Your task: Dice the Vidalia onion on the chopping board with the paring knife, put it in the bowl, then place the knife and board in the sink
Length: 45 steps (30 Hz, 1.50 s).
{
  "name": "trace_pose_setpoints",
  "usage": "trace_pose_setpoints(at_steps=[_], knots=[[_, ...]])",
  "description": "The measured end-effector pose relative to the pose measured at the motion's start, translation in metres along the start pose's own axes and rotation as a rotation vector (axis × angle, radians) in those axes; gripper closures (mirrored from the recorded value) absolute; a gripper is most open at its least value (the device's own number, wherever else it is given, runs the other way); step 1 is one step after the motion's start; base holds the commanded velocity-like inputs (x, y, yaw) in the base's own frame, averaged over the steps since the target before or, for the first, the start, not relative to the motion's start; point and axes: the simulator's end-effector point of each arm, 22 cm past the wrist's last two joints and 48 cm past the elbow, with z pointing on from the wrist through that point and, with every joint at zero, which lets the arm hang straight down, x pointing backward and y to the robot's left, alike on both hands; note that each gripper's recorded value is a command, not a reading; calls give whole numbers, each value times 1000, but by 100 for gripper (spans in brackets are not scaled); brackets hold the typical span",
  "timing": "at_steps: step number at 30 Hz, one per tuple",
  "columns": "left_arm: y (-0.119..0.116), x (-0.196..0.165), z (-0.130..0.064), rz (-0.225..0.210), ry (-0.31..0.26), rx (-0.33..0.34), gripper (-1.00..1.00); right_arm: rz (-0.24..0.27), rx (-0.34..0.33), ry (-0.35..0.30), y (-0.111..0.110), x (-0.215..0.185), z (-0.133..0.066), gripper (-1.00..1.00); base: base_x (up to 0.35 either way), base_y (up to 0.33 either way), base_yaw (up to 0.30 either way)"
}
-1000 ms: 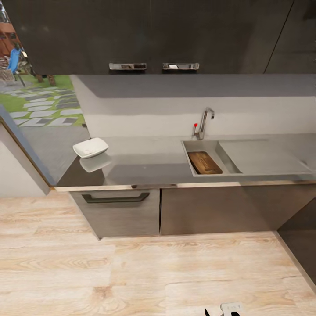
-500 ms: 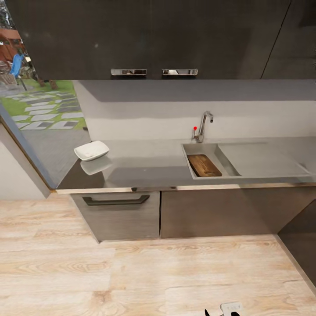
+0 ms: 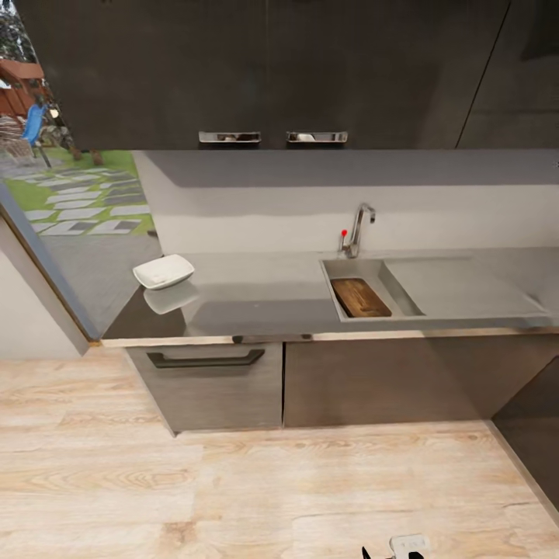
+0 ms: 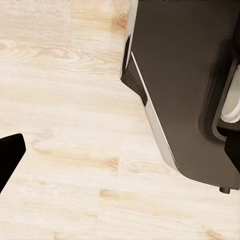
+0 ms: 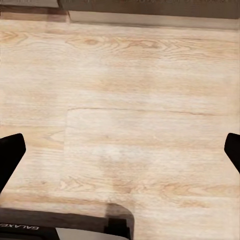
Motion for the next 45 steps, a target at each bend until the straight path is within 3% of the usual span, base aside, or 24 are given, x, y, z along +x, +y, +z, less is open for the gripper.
trace_pose_setpoints(at_steps=[19, 29, 32, 36, 39, 42, 45], knots=[[-2, -8, 6, -2, -29, 5, -100, 0, 23, -30, -7, -14, -2, -100, 0, 0, 0], [-37, -31, 14, -30, -95, 50, -100, 2, 44, -45, -12, -21, -3, -100, 0, 0, 0], [-54, -77, 22, -49, -199, 72, -100, 2, 41, -30, -9, -9, -8, -100, 0, 0, 0], [-54, -155, 26, -55, -365, 77, -100, 3, 36, 4, -5, 18, -19, -100, 0, 0, 0], [-39, -219, 22, -91, -479, 5, -100, 4, 34, 52, -3, 54, -34, -100, 0, 0, 0], [-18, -270, 17, -125, -513, -93, -100, 4, 31, 111, 0, 97, -55, -100, 0, 0, 0], [-14, -307, 9, -123, -517, -108, -100, 5, 28, 156, 2, 129, -72, -100, 0, 0, 0]])
